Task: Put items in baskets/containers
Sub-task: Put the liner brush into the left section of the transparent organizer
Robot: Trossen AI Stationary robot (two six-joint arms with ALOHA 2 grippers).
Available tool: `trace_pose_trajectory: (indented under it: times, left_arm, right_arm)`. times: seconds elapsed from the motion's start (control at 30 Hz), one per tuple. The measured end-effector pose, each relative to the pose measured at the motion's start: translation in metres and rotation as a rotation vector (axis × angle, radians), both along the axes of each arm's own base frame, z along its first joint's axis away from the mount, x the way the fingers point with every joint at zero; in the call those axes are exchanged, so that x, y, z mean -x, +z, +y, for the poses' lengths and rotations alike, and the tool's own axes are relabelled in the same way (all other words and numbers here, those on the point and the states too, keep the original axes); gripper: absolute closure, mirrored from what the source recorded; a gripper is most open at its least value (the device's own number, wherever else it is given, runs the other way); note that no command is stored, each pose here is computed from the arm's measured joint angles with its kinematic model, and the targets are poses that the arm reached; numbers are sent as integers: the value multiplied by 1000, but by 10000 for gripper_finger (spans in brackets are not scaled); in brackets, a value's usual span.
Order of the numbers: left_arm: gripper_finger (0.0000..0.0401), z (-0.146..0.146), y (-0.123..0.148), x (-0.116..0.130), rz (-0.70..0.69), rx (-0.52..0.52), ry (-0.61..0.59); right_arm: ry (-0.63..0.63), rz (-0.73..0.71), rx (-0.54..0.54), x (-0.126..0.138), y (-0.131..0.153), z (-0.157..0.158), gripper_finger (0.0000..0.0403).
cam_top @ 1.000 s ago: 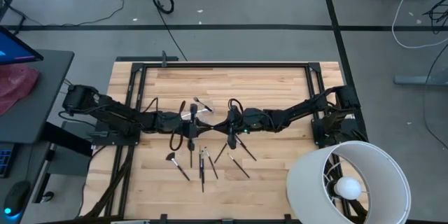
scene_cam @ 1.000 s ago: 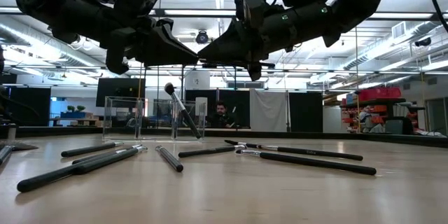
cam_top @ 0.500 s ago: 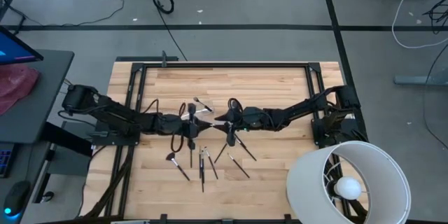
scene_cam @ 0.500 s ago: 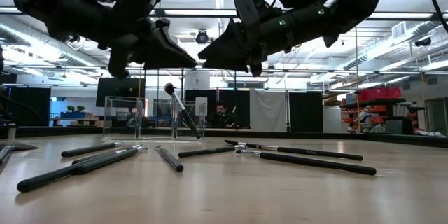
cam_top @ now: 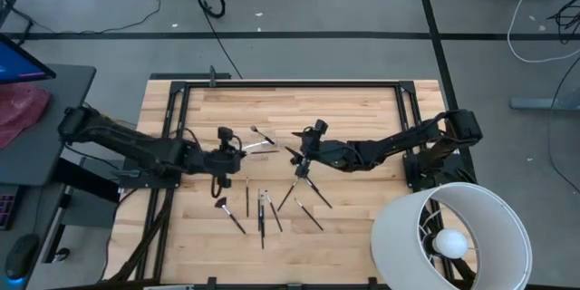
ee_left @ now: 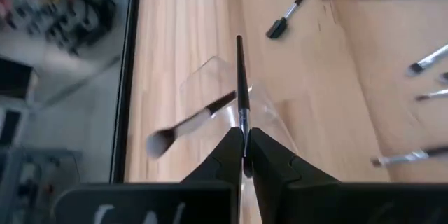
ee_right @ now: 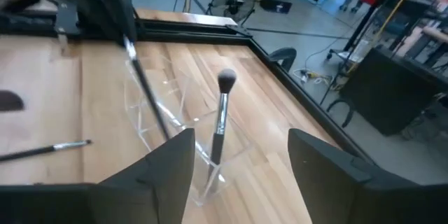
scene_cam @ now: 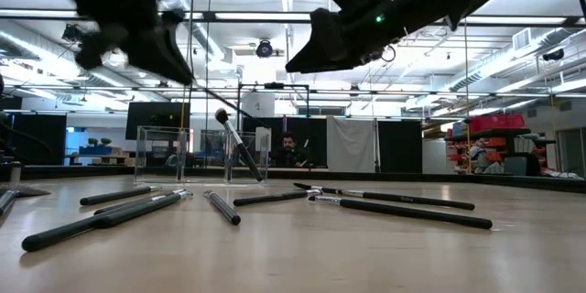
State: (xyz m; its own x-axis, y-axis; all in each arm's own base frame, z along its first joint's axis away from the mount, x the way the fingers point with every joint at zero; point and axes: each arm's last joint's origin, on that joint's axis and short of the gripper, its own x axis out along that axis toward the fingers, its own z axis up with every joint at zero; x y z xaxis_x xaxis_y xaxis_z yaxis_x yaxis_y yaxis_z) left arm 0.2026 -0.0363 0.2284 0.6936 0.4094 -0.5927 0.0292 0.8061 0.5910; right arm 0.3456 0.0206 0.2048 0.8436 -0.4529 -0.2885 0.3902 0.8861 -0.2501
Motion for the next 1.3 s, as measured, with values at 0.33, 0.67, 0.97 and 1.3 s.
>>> trace_pose_trajectory:
  times: [0.33, 0.67, 0.97, 1.3]
  left_arm:
    - [383, 7, 95, 27, 193, 202, 90]
    - [384, 10, 69, 47, 423, 397, 269]
    - [382, 10, 40, 42, 436, 380, 256]
    - [381, 9, 61, 36, 370, 363, 177]
  right_arm:
    - [-9, 17, -35, 2, -3, 2, 167]
    - [-11, -1, -73, 2, -3, 2, 167]
    - [79, 7, -112, 1, -3, 4, 167]
    - [132, 11, -133, 0, -4, 6, 167]
